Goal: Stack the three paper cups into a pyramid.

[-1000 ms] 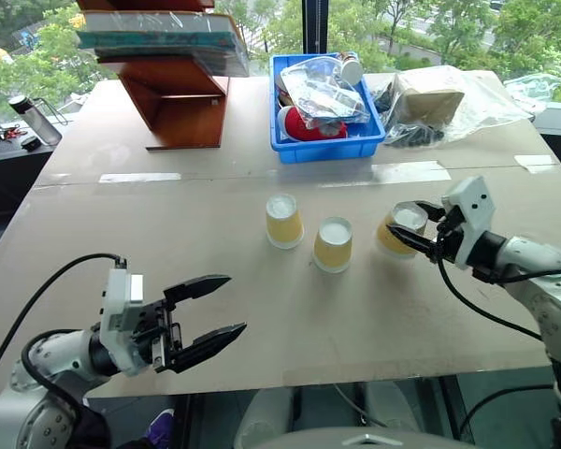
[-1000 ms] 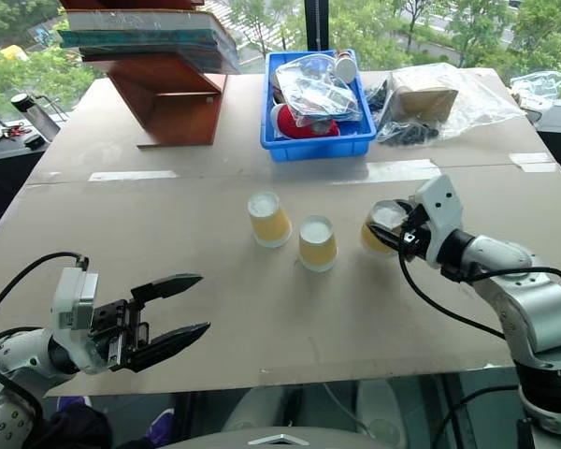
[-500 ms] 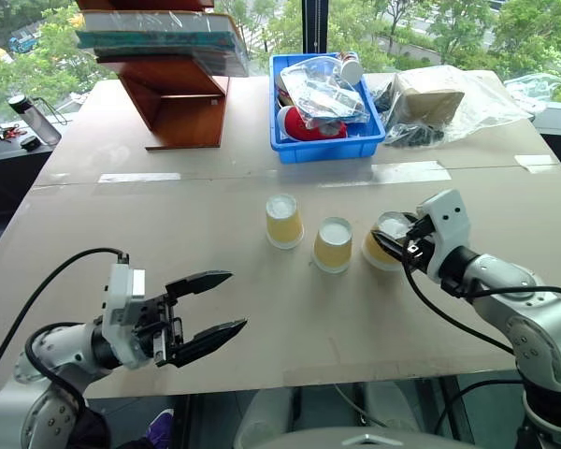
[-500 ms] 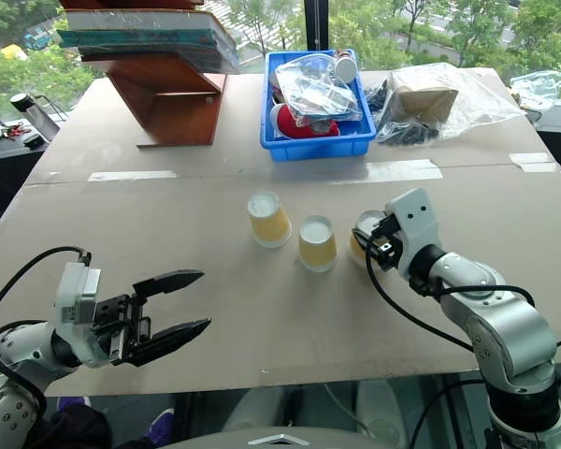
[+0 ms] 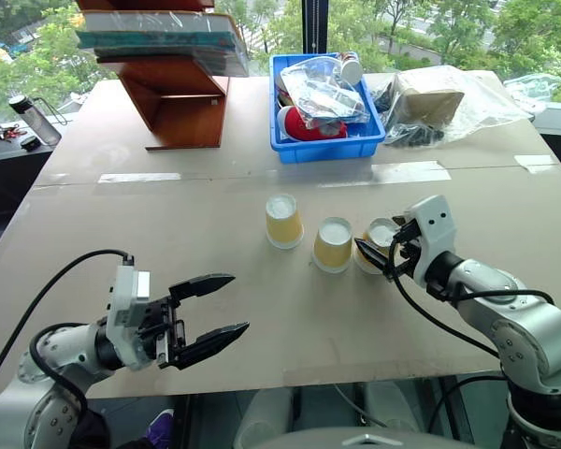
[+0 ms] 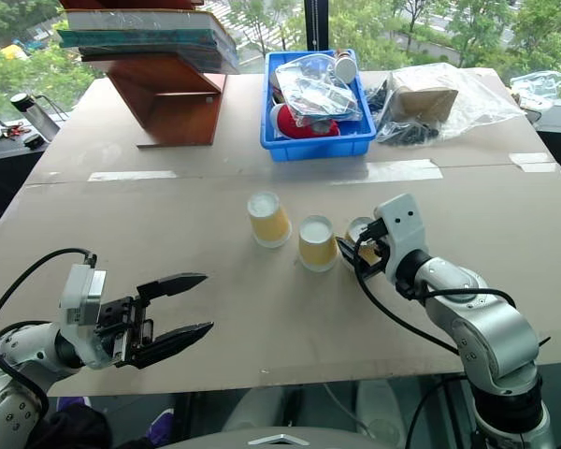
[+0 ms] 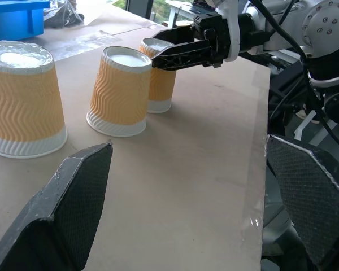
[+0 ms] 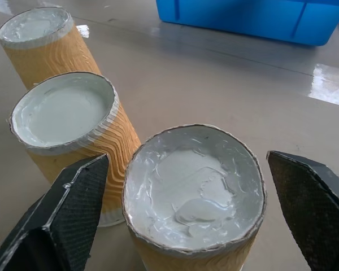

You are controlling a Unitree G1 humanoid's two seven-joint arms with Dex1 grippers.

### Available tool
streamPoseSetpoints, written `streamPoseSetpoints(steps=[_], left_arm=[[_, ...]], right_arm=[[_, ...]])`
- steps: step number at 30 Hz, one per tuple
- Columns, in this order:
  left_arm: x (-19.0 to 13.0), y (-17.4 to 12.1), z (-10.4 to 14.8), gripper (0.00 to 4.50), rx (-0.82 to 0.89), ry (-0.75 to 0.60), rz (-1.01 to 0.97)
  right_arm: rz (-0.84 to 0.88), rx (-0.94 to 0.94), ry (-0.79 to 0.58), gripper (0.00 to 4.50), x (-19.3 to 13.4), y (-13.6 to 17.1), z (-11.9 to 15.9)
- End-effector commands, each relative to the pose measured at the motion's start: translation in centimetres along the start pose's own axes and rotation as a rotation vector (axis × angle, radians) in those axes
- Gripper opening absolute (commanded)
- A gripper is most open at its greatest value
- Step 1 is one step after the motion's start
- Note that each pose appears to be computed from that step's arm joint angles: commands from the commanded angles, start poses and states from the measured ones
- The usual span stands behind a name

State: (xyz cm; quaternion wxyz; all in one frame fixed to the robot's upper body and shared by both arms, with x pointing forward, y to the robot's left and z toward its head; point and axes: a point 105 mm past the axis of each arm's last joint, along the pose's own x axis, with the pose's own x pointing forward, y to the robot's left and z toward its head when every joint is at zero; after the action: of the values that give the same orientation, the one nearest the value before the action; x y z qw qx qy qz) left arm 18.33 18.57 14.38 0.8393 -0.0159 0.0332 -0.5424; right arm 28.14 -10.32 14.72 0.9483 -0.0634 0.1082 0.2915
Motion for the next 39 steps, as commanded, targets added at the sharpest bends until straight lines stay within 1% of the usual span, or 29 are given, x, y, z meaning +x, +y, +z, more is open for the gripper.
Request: streamPoseSetpoints(steps=[1,3,9,13,21,28,29,31,33,36,39], left_arm=[[-0.1,-0.2,0.5,4.5,0.031,-0.008,-0.006],[0.0,-0.2,0.5,4.5,0.031,-0.01,-0.005],[0.1,0.0,0.5,4.5,0.032,-0.011,-0.007],[0.2,0.2,0.5,4.5,0.034,-0.014,-0.009],[0.2,0.3,0.6,4.5,0.037,-0.014,-0.013],[0.4,0.5,0.7,4.5,0.03,-0.027,0.001],[0.5,0.9,0.6,4.5,0.028,-0.023,0.029],[0.9,1.8,0.4,4.5,0.04,-0.008,0.081],[1.4,2.6,0.6,4.5,0.044,-0.014,0.109],[2.1,3.8,0.7,4.5,0.053,0.01,0.128],[3.0,5.3,0.7,4.5,0.05,0.056,0.17]], right_arm=[[0.042,-0.036,-0.044,4.37,-0.8,0.1,1.5],[0.061,-0.065,-0.04,4.37,-1.3,-0.3,1.9],[0.166,-0.1,-0.024,4.37,-2.8,0.0,2.1],[0.175,-0.096,-0.018,4.37,-2.8,-0.1,2.0],[0.195,-0.082,0.015,4.37,-2.6,0.0,0.9],[0.21,-0.079,0.0,4.37,-2.6,0.4,0.8],[0.202,-0.085,-0.003,4.37,-2.9,0.1,0.8],[0.237,-0.124,-0.053,4.37,-4.1,-0.3,1.5],[0.296,-0.112,-0.137,4.37,-5.7,-0.6,2.3],[0.357,-0.153,-0.169,4.37,-7.5,-1.1,2.1],[0.425,-0.199,-0.238,4.37,-8.8,-1.0,3.0]])
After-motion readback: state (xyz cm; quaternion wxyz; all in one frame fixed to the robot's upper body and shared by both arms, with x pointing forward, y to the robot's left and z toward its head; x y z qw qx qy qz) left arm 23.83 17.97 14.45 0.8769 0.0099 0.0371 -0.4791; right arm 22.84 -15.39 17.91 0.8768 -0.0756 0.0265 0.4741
